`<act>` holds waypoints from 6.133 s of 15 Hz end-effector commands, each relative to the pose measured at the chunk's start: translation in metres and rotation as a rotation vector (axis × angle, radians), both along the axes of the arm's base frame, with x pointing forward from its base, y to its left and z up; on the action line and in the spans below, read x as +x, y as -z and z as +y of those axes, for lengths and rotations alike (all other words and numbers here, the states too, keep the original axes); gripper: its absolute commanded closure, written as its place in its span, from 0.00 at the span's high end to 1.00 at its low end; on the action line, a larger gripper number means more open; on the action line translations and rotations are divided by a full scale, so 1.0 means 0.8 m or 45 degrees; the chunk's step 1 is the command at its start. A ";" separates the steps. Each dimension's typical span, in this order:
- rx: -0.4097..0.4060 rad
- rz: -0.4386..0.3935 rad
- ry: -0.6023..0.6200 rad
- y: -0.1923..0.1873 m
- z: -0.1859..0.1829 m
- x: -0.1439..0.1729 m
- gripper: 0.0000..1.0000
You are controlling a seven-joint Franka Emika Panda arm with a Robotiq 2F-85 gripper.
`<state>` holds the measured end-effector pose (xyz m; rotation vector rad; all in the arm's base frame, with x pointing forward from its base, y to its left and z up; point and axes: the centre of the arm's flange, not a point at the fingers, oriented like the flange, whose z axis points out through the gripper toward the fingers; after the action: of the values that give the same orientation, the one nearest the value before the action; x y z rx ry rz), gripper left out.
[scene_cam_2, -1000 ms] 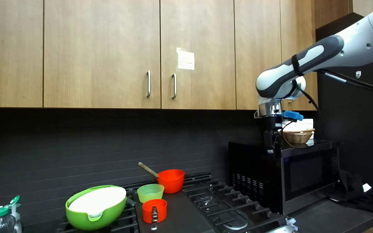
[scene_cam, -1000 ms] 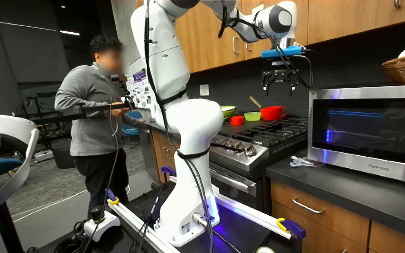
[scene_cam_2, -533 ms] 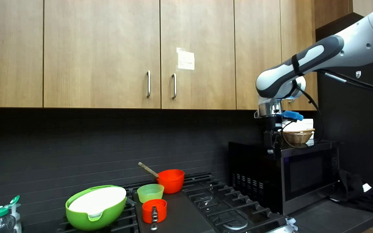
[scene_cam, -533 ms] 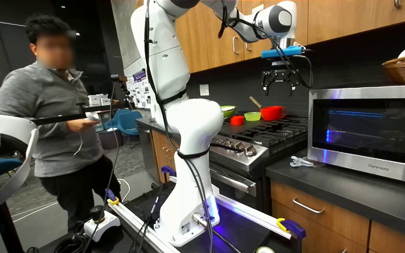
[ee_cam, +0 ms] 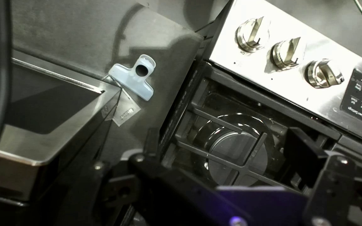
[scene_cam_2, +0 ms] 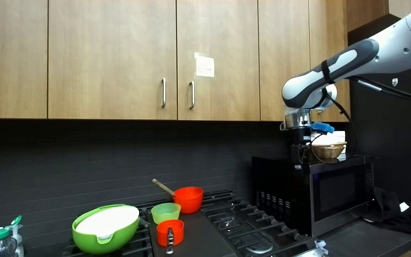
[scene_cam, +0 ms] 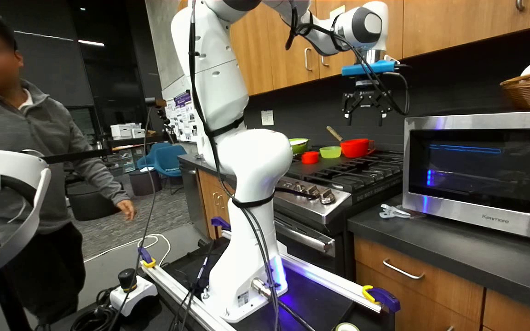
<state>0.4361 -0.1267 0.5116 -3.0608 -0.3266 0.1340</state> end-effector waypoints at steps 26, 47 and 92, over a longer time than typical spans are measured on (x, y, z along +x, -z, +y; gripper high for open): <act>0.076 -0.059 -0.053 -0.039 0.052 0.012 1.00; 0.057 0.036 -0.561 -0.056 0.336 0.095 1.00; 0.202 -0.176 0.042 0.052 0.489 0.148 1.00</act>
<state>0.5487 0.2354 0.4866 -2.9251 -0.3200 -0.1283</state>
